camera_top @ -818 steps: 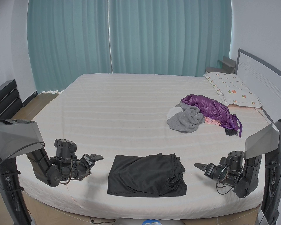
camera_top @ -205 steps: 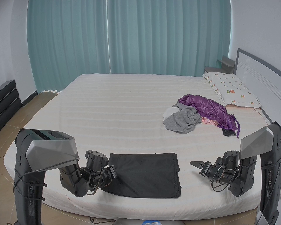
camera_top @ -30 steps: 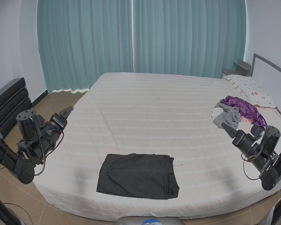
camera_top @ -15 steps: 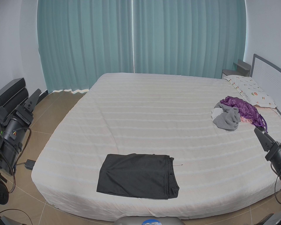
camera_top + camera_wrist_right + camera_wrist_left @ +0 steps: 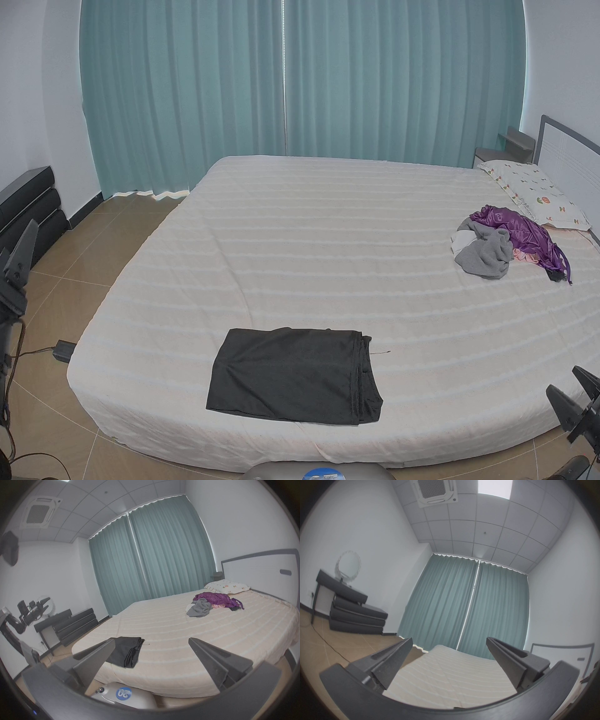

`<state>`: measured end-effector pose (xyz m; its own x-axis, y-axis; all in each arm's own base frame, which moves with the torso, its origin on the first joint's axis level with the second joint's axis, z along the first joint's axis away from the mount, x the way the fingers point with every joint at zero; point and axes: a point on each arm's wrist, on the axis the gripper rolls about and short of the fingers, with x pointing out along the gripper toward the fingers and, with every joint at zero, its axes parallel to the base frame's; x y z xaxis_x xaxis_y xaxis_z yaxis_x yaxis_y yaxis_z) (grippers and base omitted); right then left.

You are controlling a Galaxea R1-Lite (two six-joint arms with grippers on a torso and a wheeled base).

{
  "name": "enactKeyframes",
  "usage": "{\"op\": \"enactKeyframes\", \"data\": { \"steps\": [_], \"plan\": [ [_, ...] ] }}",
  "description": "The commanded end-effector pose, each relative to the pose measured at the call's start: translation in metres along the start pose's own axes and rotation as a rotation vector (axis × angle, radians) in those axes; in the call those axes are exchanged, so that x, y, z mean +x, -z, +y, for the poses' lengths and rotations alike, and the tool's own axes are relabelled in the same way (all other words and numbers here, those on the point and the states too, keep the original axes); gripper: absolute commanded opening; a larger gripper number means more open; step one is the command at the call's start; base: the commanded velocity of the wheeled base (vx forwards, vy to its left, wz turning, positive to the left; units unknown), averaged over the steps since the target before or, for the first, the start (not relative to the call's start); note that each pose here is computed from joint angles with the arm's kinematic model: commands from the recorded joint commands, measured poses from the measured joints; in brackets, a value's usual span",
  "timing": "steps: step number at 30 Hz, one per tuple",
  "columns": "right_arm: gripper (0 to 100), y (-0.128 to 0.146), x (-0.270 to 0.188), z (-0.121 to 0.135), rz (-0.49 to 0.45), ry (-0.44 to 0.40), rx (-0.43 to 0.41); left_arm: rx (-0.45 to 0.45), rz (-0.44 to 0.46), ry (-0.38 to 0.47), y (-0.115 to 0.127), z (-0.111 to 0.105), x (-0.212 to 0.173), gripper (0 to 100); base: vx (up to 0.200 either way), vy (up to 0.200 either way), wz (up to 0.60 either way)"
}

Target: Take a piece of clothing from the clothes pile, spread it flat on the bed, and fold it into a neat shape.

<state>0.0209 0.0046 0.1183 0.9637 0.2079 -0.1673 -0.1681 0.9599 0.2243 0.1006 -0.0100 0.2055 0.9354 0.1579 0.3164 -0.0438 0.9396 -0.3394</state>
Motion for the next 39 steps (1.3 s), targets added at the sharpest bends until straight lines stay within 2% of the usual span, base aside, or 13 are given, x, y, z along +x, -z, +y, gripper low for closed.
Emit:
{"op": "enactKeyframes", "data": {
  "steps": [1, 6, 11, 17, 18, 21, 24, 28, 31, 32, 33, 35, 39],
  "plan": [
    [100, 0.015, -0.041, 0.002, -0.219, -0.031, -0.184, 0.164, -0.17, -0.048, -0.014, 0.026, -0.084, 100, 0.0, 0.0, 0.0],
    [100, 0.017, -0.052, 0.006, -0.294, 0.045, -0.223, 0.247, -0.18, -0.092, -0.008, 0.038, -0.118, 100, 0.0, 0.0, 0.0],
    [100, 0.021, -0.053, 0.005, -0.273, 0.062, -0.235, 0.261, -0.2, -0.114, -0.001, 0.044, -0.136, 100, 0.0, 0.0, 0.0],
    [100, 0.02, -0.052, 0.005, -0.299, 0.065, -0.279, 0.276, -0.243, -0.109, 0.002, 0.044, -0.147, 100, 0.0, 0.0, 0.0],
    [100, 0.023, -0.049, 0.004, -0.314, 0.074, -0.3, 0.288, -0.273, -0.073, 0.004, 0.044, -0.154, 100, 0.0, 0.0, 0.0],
    [100, 0.032, -0.04, -0.001, -0.363, 0.115, -0.316, 0.31, -0.23, -0.039, 0.014, 0.046, -0.152, 100, 0.0, 0.0, 0.0],
    [100, 0.029, -0.042, 0.0, -0.393, 0.112, -0.307, 0.321, -0.18, -0.003, 0.019, 0.047, -0.151, 100, 0.0, 0.0, 0.0],
    [100, 0.035, -0.039, -0.002, -0.332, 0.12, -0.297, 0.337, -0.092, 0.097, 0.027, 0.046, -0.15, 100, 0.0, 0.0, 0.0],
    [100, 0.042, -0.037, -0.003, -0.261, 0.128, -0.286, 0.346, -0.015, 0.098, 0.035, 0.048, -0.149, 100, 0.0, 0.0, 0.0],
    [100, 0.042, -0.037, -0.003, -0.255, 0.124, -0.278, 0.351, 0.043, 0.09, 0.04, 0.05, -0.149, 100, 0.0, 0.0, 0.0],
    [100, 0.042, -0.037, -0.003, -0.255, 0.124, -0.278, 0.351, 0.043, 0.09, 0.04, 0.05, -0.149, 100, 0.0, 0.0, 0.0],
    [100, 0.042, -0.037, -0.003, -0.257, 0.12, -0.27, 0.36, 0.143, 0.077, 0.05, 0.054, -0.15, 100, 0.0, 0.0, 0.0],
    [100, 0.042, -0.037, -0.004, -0.258, 0.125, -0.239, 0.368, 0.24, 0.077, 0.059, 0.056, -0.152, 100, 0.0, 0.0, 0.0]
  ]
}}
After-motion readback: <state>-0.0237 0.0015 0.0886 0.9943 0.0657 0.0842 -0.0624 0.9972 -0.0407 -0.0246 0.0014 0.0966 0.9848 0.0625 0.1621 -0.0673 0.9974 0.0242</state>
